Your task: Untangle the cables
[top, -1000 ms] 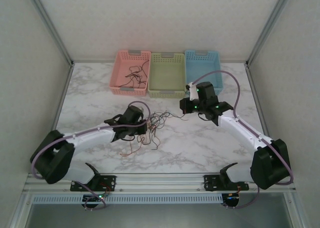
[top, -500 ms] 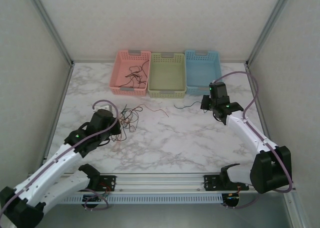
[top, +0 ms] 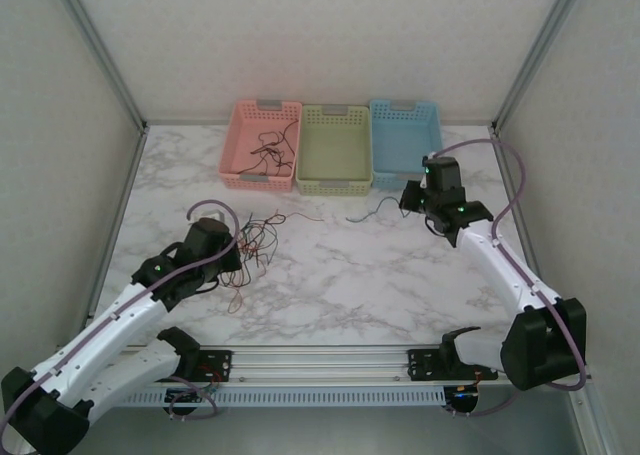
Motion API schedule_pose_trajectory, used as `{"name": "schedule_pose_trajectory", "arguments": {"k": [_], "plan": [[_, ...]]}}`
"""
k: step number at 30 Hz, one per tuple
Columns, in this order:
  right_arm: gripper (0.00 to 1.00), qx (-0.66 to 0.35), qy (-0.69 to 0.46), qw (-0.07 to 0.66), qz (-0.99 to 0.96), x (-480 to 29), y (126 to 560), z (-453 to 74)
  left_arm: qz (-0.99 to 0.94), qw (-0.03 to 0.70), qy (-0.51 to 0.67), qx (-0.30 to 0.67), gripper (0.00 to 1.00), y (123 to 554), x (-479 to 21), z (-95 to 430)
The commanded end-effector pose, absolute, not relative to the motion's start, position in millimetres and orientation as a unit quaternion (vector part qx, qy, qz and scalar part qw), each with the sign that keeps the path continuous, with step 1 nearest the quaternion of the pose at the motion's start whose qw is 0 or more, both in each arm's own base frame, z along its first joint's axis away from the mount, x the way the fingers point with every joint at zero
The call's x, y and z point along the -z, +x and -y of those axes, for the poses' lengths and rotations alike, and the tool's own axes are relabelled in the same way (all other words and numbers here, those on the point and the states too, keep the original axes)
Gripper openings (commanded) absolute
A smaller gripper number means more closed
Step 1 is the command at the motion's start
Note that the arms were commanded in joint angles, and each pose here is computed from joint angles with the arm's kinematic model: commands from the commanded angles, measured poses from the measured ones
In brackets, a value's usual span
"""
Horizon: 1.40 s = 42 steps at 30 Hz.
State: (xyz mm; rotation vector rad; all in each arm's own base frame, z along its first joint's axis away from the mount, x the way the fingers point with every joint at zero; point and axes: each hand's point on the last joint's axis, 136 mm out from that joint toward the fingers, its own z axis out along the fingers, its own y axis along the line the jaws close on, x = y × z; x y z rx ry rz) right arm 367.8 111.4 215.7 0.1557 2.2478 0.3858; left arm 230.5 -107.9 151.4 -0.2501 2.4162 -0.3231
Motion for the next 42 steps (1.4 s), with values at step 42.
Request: {"name": "schedule_pose_trajectory", "arguments": {"k": [42], "plan": [[0.0, -0.148, -0.02, 0.272, -0.951, -87.4, 576.8, -283.4, -0.935, 0.312, -0.089, 0.14, 0.0, 233.1, -129.0, 119.5]]}}
